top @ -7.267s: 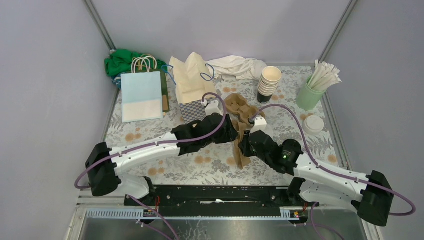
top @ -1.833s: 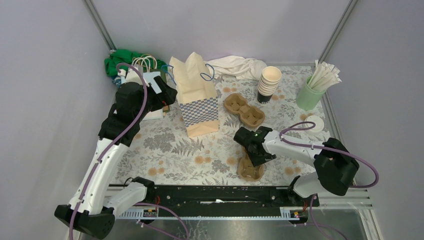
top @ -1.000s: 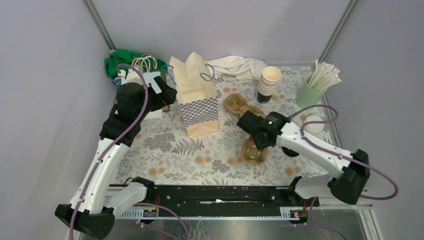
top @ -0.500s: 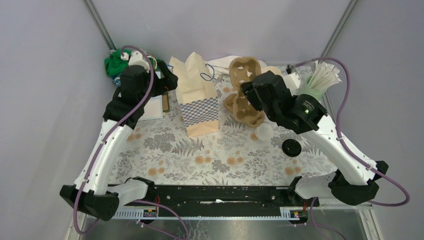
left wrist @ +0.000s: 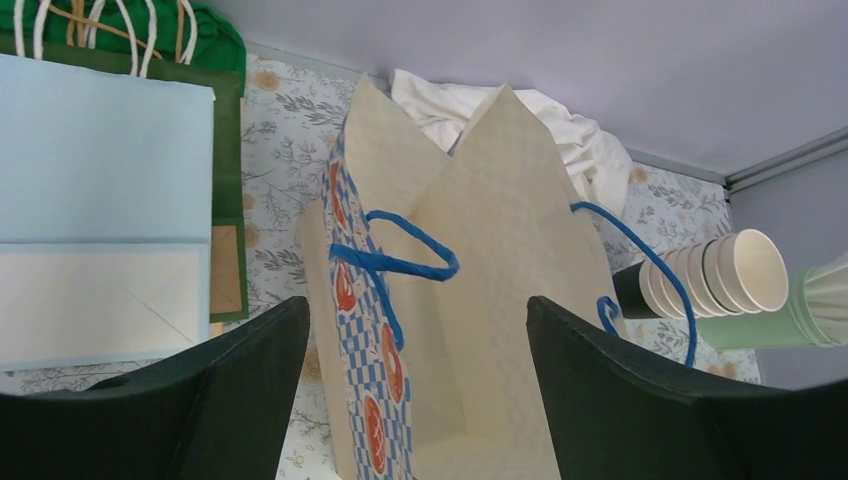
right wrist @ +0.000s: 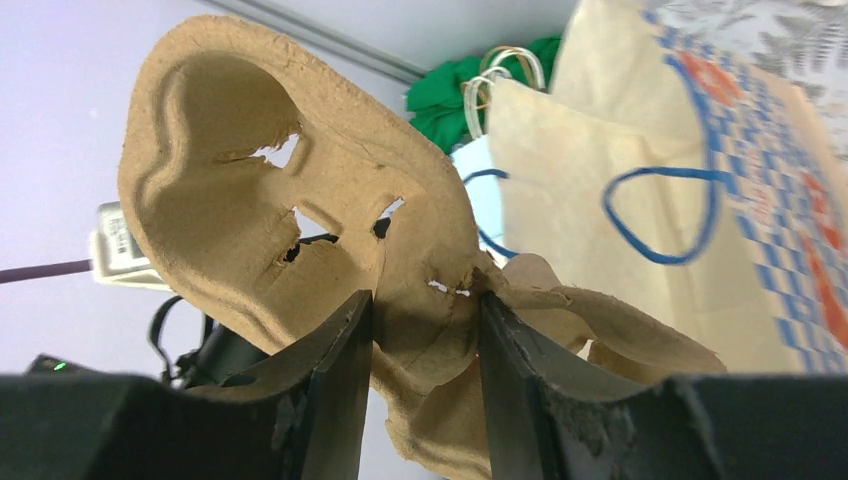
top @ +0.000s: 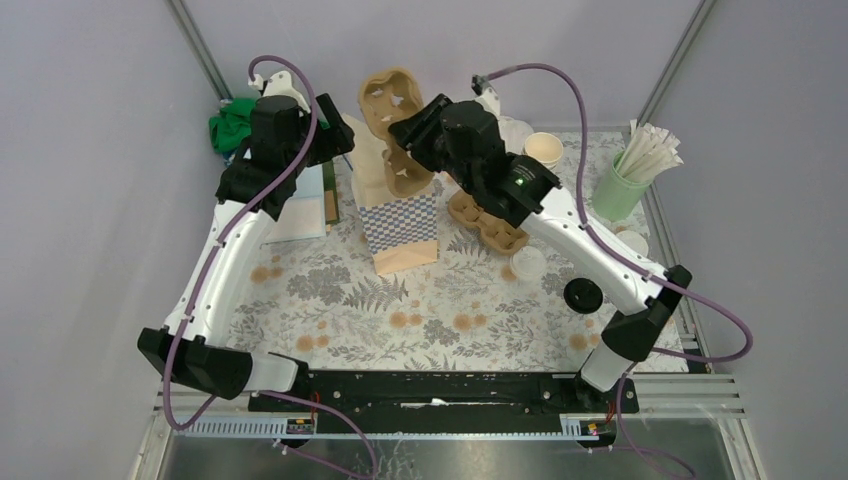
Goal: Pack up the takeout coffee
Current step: Place the cup tray in the takeout bag.
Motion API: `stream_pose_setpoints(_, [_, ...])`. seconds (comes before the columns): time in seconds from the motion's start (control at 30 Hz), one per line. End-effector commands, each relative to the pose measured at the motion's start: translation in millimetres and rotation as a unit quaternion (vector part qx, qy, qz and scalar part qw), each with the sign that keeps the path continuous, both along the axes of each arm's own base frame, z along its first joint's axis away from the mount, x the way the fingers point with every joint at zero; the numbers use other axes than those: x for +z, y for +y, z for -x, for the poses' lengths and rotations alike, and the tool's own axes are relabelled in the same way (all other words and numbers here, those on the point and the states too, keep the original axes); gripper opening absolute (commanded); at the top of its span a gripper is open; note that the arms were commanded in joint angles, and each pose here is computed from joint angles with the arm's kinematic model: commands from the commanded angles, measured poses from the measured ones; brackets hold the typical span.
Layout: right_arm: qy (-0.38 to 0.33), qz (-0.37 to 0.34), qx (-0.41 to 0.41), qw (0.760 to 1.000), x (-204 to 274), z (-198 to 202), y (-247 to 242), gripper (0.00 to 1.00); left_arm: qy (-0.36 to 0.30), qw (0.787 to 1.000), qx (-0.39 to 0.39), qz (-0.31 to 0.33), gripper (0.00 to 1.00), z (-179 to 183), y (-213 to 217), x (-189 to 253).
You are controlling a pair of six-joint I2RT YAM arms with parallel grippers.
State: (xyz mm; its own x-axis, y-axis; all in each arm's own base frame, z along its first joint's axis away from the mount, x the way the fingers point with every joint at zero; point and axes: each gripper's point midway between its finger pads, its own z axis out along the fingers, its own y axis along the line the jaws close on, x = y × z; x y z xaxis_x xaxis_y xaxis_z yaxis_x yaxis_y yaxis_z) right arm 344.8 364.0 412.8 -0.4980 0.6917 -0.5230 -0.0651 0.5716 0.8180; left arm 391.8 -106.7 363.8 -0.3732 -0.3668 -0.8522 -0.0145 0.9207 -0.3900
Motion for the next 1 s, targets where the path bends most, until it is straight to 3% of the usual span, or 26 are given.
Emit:
stream_pose_setpoints(0.0, [-0.092,-0.075,0.055,0.991,70,1,29,0.32,-0.021,0.999,0.024,0.008,0.82,-9,12,18])
stream_pose_setpoints(0.37, [-0.094,-0.108,0.046,0.989,45,-21,55,0.29,-0.008,0.999,0.017,0.035,0.70,-20,22,4])
stream_pose_setpoints(0.67, [-0.092,-0.102,0.023,0.990,7,-38,62,0.27,-0.008,0.998,-0.005,0.069,0.68,-33,24,-5])
stream_pose_setpoints(0.97, [-0.039,-0.055,0.002,0.998,-54,-42,58,0.27,-0.003,0.998,0.002,0.064,0.40,-34,31,-12])
